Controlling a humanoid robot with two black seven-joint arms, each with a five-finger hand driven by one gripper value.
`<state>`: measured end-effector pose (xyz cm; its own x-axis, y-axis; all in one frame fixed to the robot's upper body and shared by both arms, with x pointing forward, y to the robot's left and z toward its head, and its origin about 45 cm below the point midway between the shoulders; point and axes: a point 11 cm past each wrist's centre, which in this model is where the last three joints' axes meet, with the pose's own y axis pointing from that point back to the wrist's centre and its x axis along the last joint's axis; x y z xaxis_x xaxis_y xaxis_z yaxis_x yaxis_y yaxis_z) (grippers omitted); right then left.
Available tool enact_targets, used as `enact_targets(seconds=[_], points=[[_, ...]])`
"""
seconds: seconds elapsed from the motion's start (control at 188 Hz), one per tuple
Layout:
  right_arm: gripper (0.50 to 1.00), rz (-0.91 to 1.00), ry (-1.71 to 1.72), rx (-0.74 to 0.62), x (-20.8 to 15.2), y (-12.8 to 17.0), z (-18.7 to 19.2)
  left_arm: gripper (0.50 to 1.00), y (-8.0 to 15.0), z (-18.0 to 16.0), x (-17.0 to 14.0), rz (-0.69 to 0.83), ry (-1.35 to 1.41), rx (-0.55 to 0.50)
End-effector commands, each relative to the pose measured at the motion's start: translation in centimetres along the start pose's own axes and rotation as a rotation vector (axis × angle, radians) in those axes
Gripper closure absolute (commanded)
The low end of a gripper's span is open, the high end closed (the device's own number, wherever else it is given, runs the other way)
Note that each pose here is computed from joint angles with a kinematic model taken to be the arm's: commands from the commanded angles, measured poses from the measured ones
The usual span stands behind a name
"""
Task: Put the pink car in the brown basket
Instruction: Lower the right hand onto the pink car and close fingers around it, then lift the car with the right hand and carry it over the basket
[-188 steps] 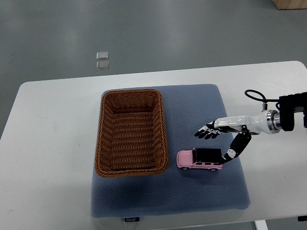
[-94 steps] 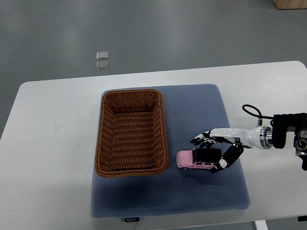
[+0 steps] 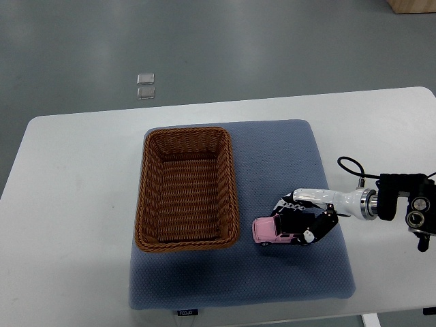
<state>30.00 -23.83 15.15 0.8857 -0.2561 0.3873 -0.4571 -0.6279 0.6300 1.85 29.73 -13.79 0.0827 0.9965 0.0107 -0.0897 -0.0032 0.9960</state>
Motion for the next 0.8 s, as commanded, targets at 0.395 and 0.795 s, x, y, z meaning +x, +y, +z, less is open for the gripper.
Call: enact_targets(seconds=[0.395,0.795], points=[[1.000,0.131,0.083,0.018,6.7,4.1,-1.6,0.500,0.0,0.0,0.0,0.000,0.000,0.000],[1.000,0.172,0.199,0.158,13.5,3.1,-11.5,0.500,0.0,0.0,-0.1,-0.002,-0.002,0.000]])
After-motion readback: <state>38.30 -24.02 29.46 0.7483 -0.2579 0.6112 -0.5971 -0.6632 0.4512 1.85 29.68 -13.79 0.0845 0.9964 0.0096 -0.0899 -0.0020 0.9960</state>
